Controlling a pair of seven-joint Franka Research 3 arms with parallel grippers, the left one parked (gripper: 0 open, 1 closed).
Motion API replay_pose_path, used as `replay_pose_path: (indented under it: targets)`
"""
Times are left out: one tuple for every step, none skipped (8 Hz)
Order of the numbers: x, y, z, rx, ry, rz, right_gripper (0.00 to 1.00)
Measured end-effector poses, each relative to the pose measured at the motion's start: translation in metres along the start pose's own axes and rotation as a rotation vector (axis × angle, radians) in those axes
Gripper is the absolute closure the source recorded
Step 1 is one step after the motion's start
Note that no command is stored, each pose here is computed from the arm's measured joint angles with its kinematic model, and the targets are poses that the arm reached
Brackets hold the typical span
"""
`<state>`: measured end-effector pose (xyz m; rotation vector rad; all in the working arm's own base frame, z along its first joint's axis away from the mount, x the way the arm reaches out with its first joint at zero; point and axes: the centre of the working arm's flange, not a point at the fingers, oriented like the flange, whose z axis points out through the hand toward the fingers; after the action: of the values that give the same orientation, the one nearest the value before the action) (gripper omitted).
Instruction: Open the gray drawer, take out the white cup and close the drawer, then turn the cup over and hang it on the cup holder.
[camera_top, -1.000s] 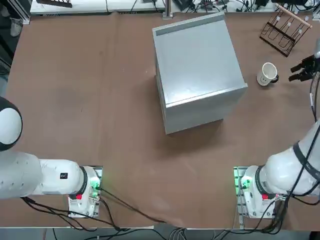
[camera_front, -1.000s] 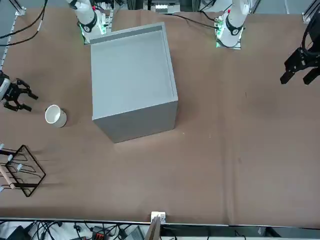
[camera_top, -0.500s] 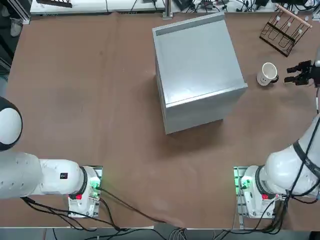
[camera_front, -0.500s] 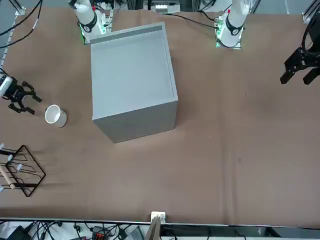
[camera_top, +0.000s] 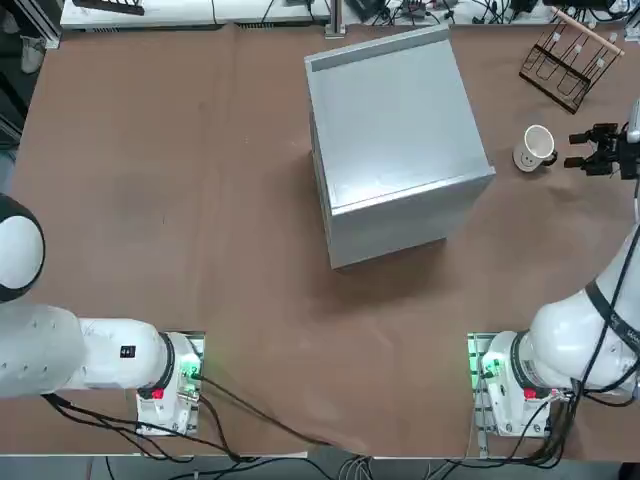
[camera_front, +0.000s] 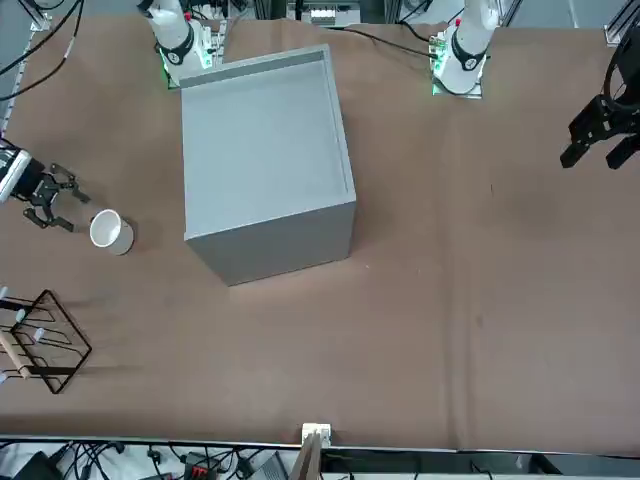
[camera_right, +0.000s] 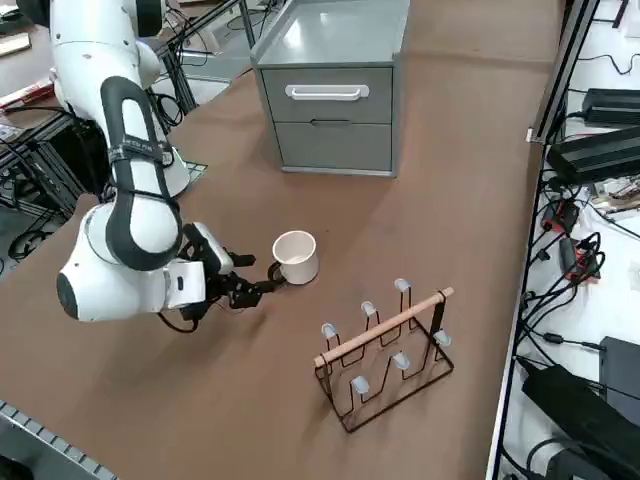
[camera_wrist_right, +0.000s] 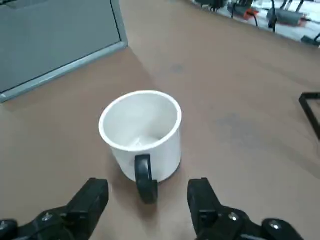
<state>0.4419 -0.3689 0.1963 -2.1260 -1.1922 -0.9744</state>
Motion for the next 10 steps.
replay_pose_path:
  targets:
    - [-0.006, -0.002, 0.004, -0.003, 0.033, -0.011, 0.01]
    - [-0.016, -0.004, 0.011, -0.008, 0.073, -0.022, 0.01]
    - [-0.027, -0.006, 0.021, -0.018, 0.115, -0.04, 0.01]
    - [-0.037, -0.008, 0.03, -0.028, 0.15, -0.057, 0.02]
    - [-0.046, -0.009, 0.038, -0.033, 0.173, -0.073, 0.03]
    - [-0.05, -0.008, 0.04, -0.033, 0.181, -0.083, 0.03]
    - [-0.051, -0.007, 0.039, -0.035, 0.187, -0.086, 0.05]
    - [-0.05, -0.006, 0.038, -0.04, 0.195, -0.089, 0.05]
    - [-0.05, -0.006, 0.041, -0.039, 0.205, -0.089, 0.07]
    - [-0.05, -0.006, 0.047, -0.032, 0.215, -0.087, 0.09]
